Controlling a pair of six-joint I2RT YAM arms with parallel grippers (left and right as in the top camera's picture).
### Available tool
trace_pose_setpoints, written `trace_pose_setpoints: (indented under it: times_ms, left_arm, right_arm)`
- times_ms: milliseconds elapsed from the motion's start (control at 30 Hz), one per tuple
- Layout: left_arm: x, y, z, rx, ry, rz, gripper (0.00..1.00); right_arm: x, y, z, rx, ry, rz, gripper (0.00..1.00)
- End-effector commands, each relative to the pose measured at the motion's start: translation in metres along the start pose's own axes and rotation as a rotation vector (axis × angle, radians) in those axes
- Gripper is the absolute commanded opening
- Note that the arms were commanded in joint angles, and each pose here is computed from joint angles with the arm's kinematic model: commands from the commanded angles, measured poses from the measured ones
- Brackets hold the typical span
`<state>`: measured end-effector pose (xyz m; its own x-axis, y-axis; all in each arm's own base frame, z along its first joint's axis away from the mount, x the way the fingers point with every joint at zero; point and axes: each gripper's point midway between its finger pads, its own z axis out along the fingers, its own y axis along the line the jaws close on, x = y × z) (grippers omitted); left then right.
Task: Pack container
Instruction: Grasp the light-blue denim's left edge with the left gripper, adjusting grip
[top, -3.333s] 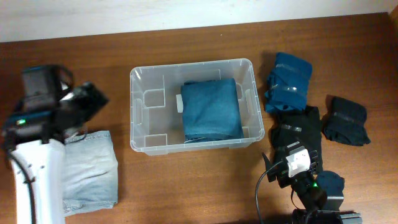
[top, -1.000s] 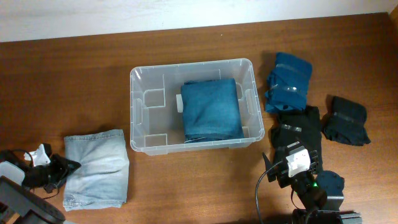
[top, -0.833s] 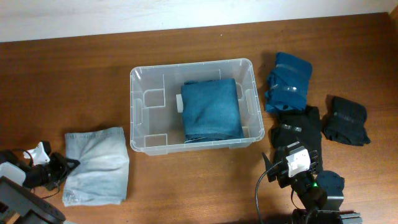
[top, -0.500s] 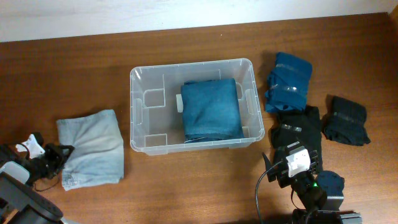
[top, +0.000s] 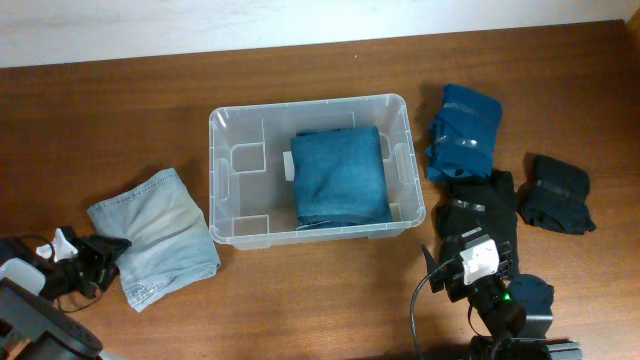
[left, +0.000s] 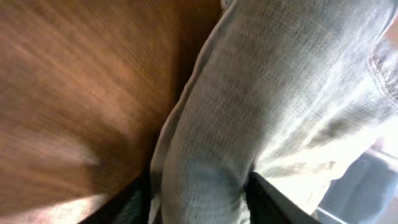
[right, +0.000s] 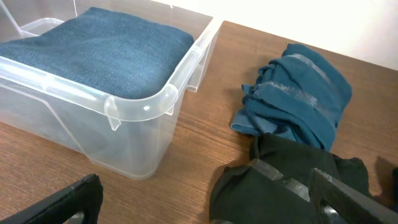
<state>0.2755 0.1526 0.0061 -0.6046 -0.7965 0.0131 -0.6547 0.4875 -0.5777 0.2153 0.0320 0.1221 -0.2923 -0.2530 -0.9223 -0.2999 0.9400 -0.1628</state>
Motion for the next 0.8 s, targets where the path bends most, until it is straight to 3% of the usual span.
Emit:
trace_pose_setpoints:
  times_ms: [0, 167, 367, 767]
  left_arm:
    - [0.012, 0.041, 0.002, -0.183, 0.034, -0.051, 0.58]
    - [0.014, 0.050, -0.003, -0.197, 0.039, -0.066, 0.62]
    - [0.032, 0.073, -0.011, -0.334, 0.100, -0.098, 0.68]
    - [0.041, 0.053, 0.023, -0.182, 0.092, 0.209, 0.60]
  right_arm:
    - [0.002, 0.004, 0.001, -0.019, 0.001, 0.012, 0.98]
    - [0.002, 0.004, 0.001, -0.019, 0.001, 0.012, 0.98]
    - [0.002, 0.004, 0.001, -0.019, 0.001, 0.012, 0.98]
    - [0.002, 0.004, 0.001, -0.019, 0.001, 0.012, 0.98]
